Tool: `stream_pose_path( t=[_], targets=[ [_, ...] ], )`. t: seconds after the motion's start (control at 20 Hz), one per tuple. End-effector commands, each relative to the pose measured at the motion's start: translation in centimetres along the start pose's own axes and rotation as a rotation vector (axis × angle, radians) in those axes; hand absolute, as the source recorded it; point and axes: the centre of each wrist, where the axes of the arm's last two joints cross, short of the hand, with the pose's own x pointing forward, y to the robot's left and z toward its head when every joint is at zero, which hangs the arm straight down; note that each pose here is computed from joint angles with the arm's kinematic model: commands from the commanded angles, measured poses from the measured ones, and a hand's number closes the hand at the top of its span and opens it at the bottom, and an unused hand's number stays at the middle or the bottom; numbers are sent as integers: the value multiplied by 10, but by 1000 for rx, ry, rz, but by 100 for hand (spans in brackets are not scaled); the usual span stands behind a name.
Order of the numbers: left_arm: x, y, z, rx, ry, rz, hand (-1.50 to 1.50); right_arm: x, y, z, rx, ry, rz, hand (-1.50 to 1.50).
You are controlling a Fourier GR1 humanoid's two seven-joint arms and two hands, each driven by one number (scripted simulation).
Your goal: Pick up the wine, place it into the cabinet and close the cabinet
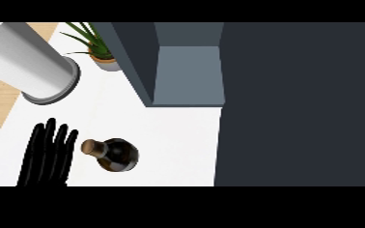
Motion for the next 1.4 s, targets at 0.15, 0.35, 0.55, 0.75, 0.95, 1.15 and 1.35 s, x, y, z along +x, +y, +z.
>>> stream_pose_path(
  t=[0.15,0.35,0.55,0.75,0.95,1.15,1.35],
  targets=[
    [-44,31,-1,60,-28,-11,-150,31,2,21,26,-63,-29,-150],
    [-54,51,-3,62,-20,-21,-150,27,10,26,24,-45,-44,-150],
    [-83,62,-7,58,-2,5,-150,33,-5,22,47,-39,-25,-150],
    [-77,57,-1,48,0,-7,-150,36,14,30,22,-59,-16,-150],
    [-116,48,-9,26,22,-23,-150,37,-1,21,45,-51,-24,-150],
    [-124,61,-11,0,23,13,-150,38,2,12,34,-76,-26,-150],
    [-133,70,-20,7,21,10,-150,32,0,20,34,-54,-22,-150]
  ],
)
